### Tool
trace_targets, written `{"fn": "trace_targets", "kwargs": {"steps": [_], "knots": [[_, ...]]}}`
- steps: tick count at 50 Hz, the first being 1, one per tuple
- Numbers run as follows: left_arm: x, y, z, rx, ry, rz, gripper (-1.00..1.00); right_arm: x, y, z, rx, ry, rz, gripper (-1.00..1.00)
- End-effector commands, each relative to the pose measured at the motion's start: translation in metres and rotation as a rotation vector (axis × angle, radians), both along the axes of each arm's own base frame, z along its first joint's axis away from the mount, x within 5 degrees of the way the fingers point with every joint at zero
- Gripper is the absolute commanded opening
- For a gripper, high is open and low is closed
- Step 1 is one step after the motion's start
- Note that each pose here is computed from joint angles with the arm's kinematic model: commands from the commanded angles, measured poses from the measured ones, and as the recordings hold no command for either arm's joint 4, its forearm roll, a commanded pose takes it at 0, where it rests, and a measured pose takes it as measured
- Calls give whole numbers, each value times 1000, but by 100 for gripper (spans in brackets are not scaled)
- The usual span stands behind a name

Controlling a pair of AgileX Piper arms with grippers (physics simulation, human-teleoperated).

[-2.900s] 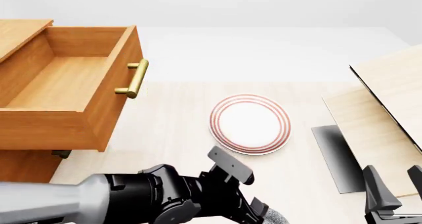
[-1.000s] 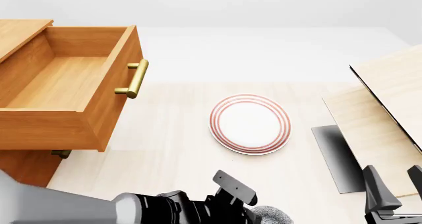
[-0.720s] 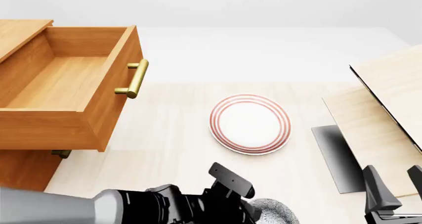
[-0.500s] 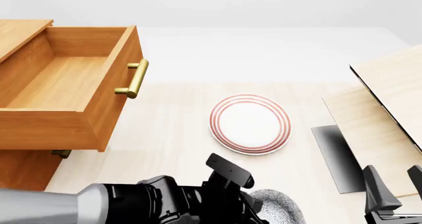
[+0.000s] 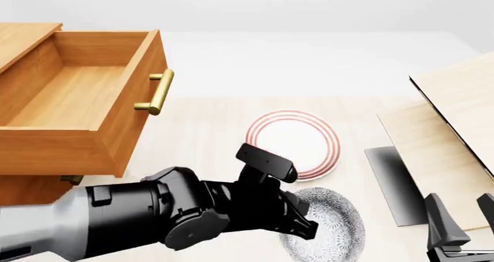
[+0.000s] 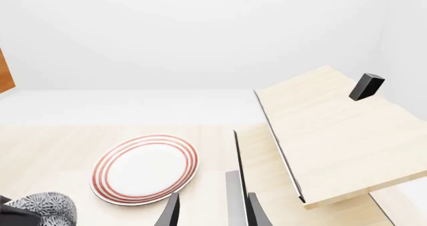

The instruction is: Open the top drawer of the cabinet and put the bowl in it.

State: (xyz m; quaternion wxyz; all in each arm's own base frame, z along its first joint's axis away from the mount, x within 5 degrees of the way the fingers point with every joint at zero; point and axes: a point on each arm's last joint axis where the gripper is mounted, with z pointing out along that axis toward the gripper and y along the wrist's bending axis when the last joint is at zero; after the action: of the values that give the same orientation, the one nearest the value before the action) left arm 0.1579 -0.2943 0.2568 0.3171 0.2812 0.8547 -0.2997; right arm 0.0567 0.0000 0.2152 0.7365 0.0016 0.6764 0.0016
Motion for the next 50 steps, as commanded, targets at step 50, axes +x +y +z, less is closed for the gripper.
{"fn": "trace_targets", "kwargs": {"steps": [50], "knots": [[66, 84, 179, -44, -117, 274, -100, 0, 0, 0, -1, 0, 0, 100]]}}
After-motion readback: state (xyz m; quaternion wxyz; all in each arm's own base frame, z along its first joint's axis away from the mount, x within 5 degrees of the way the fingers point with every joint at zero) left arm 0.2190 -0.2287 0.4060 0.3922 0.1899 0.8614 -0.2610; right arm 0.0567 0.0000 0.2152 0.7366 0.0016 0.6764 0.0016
